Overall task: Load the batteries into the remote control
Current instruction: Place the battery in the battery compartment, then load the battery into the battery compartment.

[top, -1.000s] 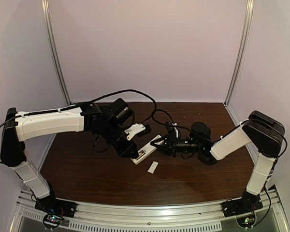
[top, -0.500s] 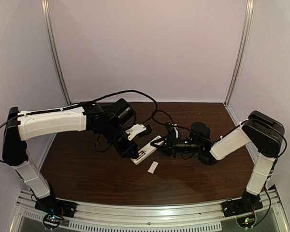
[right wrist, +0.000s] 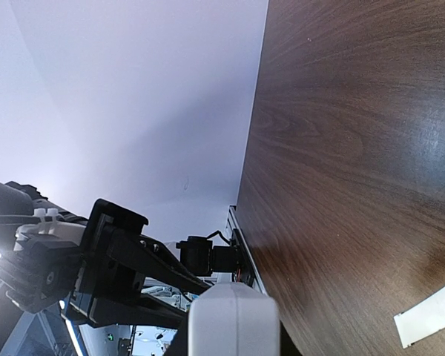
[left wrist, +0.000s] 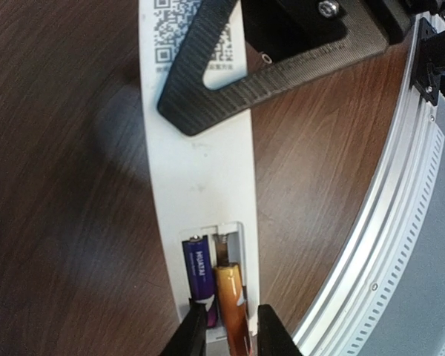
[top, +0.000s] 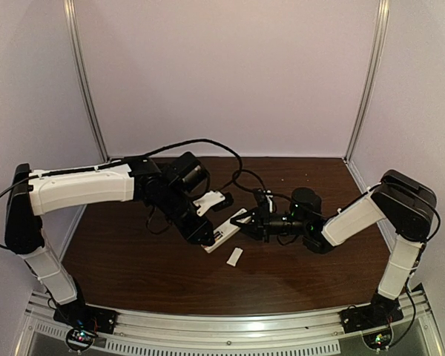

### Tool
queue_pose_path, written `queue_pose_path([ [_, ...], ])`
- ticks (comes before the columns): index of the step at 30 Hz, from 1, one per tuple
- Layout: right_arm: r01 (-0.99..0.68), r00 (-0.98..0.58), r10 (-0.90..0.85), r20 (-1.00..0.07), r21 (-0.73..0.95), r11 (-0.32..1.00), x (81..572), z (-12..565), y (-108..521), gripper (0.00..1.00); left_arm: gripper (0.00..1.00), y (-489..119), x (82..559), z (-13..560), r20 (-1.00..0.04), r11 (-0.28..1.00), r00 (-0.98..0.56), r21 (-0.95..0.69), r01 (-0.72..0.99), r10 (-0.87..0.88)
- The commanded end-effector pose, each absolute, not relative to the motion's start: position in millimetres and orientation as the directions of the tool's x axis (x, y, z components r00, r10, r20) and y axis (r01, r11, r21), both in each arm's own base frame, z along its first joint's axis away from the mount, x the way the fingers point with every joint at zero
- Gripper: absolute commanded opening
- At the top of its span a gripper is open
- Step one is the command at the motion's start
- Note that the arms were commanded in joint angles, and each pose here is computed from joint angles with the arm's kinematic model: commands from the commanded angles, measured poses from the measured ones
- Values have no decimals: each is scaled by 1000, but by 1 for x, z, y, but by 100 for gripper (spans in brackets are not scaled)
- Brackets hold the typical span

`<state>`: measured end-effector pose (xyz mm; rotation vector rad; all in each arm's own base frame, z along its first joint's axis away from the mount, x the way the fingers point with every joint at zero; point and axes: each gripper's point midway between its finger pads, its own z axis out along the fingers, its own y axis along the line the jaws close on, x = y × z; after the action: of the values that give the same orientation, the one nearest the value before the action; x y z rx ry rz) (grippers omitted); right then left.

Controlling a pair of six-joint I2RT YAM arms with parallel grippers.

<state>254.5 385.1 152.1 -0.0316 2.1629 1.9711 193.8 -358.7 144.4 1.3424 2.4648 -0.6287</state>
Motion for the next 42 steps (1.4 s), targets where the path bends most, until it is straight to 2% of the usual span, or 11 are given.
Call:
queue_pose_path([
  [1,-214,-968,121,-218,976,47,254,174,392,0,26,-364,195,145,-425,477,-538,-250,842,728],
  [6,-211,-971,109,-214,977,42,252,173,392,0,36,-364,205,161,-478,491,-532,-220,843,699],
  [10,-215,-971,97,-217,976,31,249,177,391,0,44,-363,214,191,-570,476,-500,-206,855,652],
  [17,-232,-969,86,-232,973,11,242,188,388,0,80,-338,212,232,-738,435,-370,-115,893,564],
  [22,-235,-969,80,-232,972,-18,238,198,386,0,96,-323,202,219,-742,410,-335,-89,908,581],
  [28,-248,-967,70,-245,968,-31,235,205,387,0,97,-322,191,200,-733,363,-321,-108,925,600],
  [42,-268,-963,50,-266,962,-48,230,213,393,0,87,-331,196,181,-705,371,-351,-133,919,617],
])
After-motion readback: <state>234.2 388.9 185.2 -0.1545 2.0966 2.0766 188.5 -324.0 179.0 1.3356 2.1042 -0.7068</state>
